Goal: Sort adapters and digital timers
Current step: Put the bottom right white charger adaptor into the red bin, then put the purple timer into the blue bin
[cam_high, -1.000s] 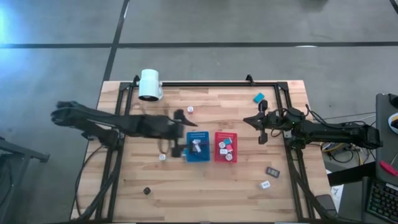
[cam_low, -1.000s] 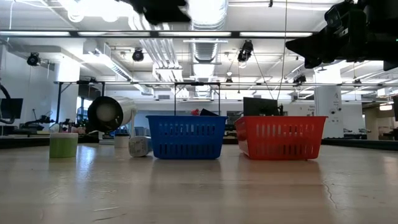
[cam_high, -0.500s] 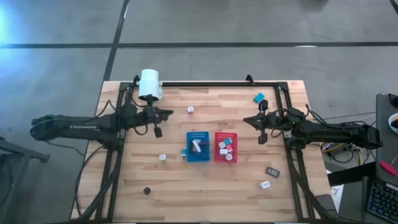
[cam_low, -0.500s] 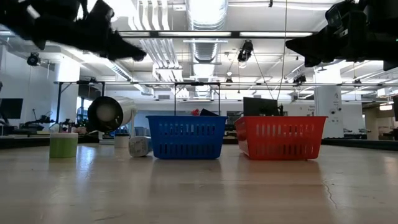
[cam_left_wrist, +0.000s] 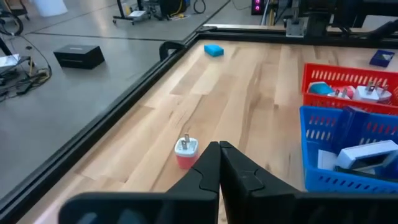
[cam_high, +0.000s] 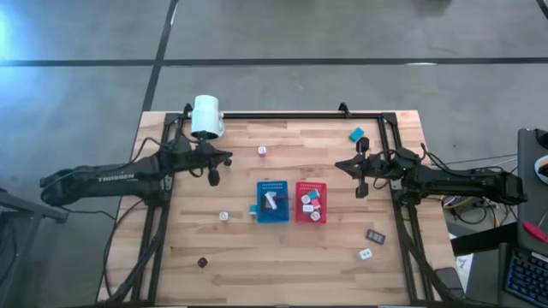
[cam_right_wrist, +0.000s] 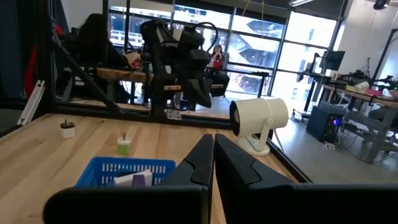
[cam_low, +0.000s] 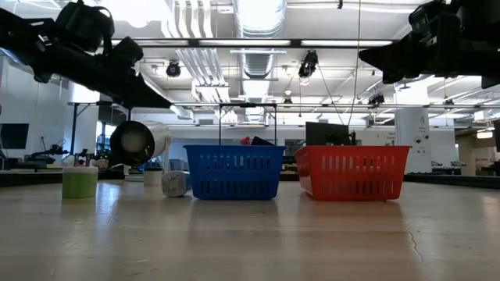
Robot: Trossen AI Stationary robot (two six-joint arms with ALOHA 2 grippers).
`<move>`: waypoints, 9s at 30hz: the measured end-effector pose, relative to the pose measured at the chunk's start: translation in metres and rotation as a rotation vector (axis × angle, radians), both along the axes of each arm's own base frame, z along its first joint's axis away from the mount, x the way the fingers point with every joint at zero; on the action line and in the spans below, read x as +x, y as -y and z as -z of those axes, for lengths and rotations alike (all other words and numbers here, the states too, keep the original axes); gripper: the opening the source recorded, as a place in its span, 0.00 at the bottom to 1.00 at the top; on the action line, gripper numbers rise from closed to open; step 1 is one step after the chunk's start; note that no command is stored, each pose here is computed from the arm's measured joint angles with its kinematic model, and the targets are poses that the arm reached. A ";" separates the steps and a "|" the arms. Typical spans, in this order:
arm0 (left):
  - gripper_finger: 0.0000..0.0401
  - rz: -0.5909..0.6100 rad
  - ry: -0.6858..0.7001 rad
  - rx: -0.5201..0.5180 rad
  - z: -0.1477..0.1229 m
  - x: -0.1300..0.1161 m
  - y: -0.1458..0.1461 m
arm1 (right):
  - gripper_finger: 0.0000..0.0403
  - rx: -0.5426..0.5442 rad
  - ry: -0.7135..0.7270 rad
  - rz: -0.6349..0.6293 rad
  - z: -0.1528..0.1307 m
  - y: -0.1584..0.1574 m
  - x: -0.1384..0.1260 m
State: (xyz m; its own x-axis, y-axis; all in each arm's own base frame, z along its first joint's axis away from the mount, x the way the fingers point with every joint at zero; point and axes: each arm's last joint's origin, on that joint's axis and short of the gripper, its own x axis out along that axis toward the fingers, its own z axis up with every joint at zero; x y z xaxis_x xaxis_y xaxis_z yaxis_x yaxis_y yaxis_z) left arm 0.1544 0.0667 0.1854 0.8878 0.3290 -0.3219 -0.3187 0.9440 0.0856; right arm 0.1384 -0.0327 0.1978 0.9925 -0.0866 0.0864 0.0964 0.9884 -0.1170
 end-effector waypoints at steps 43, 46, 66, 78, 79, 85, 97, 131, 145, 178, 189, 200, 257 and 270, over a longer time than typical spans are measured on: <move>0.03 0.017 0.019 0.058 -0.004 0.001 0.000 | 0.02 0.362 -1.199 -0.176 -0.099 -0.122 0.018; 0.03 0.018 0.046 0.076 -0.007 0.002 -0.001 | 0.02 0.359 -1.310 -0.211 -0.084 -0.143 0.027; 0.02 0.064 0.067 0.120 -0.016 0.004 -0.001 | 0.49 0.337 -1.749 -0.175 -0.015 -0.206 0.078; 0.02 0.066 0.064 0.125 -0.016 0.004 -0.001 | 0.63 0.221 -1.831 -0.169 0.016 -0.221 0.059; 0.02 0.066 0.064 0.125 -0.015 0.004 -0.001 | 0.63 0.210 -1.834 -0.171 0.019 -0.223 0.060; 0.02 0.066 0.064 0.125 -0.015 0.004 -0.001 | 0.64 0.148 -1.844 -0.158 0.033 -0.227 0.065; 0.02 0.065 0.064 0.125 -0.015 0.004 -0.001 | 0.40 0.066 -1.954 -0.163 0.058 -0.231 0.064; 0.02 0.069 0.054 0.146 -0.015 0.004 -0.001 | 0.26 -0.019 -0.127 -0.126 -0.057 -0.069 0.012; 0.02 0.067 0.089 0.166 -0.018 0.005 -0.001 | 0.26 -0.063 0.162 0.015 -0.019 -0.049 -0.032; 0.02 0.061 0.125 0.181 -0.022 0.005 -0.001 | 0.26 -0.034 0.043 0.130 -0.002 -0.044 -0.020; 0.02 0.061 0.124 0.180 -0.022 0.005 -0.001 | 0.26 -0.028 -0.051 0.163 -0.009 -0.045 -0.002; 0.02 0.063 0.123 0.182 -0.022 0.005 -0.001 | 0.26 0.006 -0.301 0.248 -0.020 -0.050 0.041; 0.02 0.063 0.101 0.169 -0.019 0.006 -0.001 | 0.48 -0.083 -1.079 0.164 0.016 -0.061 0.147; 0.02 0.066 0.099 0.167 -0.018 0.006 -0.001 | 0.43 -0.081 -0.670 0.220 -0.043 -0.078 0.103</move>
State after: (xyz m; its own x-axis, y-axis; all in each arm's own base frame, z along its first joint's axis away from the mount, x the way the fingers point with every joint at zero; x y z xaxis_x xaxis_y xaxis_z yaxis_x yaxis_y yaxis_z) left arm 0.1603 0.0680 0.2038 0.9337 0.3107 -0.1779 -0.2715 0.9384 0.2137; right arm 0.2413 0.0456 0.2404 0.7947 -0.3102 -0.5218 0.1747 0.9401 -0.2929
